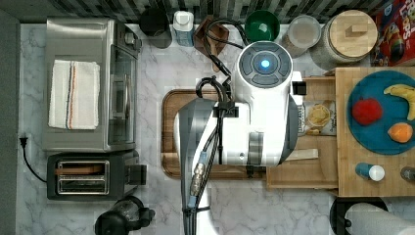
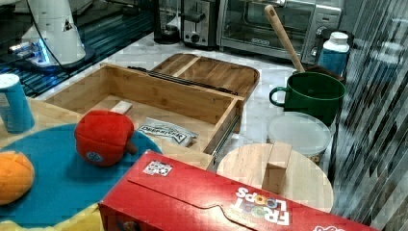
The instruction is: Close the drawer.
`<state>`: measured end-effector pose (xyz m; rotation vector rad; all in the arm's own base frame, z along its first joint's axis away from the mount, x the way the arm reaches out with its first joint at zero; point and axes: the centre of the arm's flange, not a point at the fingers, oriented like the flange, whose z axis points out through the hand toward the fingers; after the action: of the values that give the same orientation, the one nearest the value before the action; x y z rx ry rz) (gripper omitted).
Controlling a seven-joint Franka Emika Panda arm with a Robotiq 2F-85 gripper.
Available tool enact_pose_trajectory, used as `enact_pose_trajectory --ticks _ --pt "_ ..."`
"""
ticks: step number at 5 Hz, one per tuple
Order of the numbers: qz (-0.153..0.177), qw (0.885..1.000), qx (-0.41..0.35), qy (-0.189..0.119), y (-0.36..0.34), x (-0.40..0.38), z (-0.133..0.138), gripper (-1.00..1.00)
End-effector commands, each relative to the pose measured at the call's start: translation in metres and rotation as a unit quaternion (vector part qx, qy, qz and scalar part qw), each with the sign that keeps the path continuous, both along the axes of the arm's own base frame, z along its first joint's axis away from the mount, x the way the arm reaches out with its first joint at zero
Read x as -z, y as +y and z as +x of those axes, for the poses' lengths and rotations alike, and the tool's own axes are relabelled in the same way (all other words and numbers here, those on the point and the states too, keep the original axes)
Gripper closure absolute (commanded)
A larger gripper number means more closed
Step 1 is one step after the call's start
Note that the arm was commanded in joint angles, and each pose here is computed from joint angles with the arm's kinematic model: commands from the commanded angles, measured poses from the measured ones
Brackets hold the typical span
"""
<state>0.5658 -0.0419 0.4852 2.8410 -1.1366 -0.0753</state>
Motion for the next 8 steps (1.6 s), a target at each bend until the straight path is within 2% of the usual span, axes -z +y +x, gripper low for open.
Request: enact_pose_trajectory --ticks 1,2,3,4,5,6,7,8 --pt "0.0 1.0 -0.007 0.002 0.0 0.002 0.001 1.0" --pt "0.009 0.999 -0.045 -0.003 0.001 0.011 -0.002 -1.0" --pt "-0.004 0.99 -0.138 -0.017 0.023 0.021 -0.011 -1.0" --pt "0.007 0.968 -0.249 -0.009 0.035 0.027 -0.013 -1.0" --pt "0.016 0.942 -0.335 0.009 0.049 0.04 -0.012 -1.0" --pt "0.008 0.923 -0.385 0.014 0.058 0.055 -0.015 -0.97" --pt "0.02 0.905 -0.425 0.008 0.047 0.082 -0.014 1.0" --pt "0.006 0.898 -0.439 0.029 0.039 0.111 -0.007 1.0"
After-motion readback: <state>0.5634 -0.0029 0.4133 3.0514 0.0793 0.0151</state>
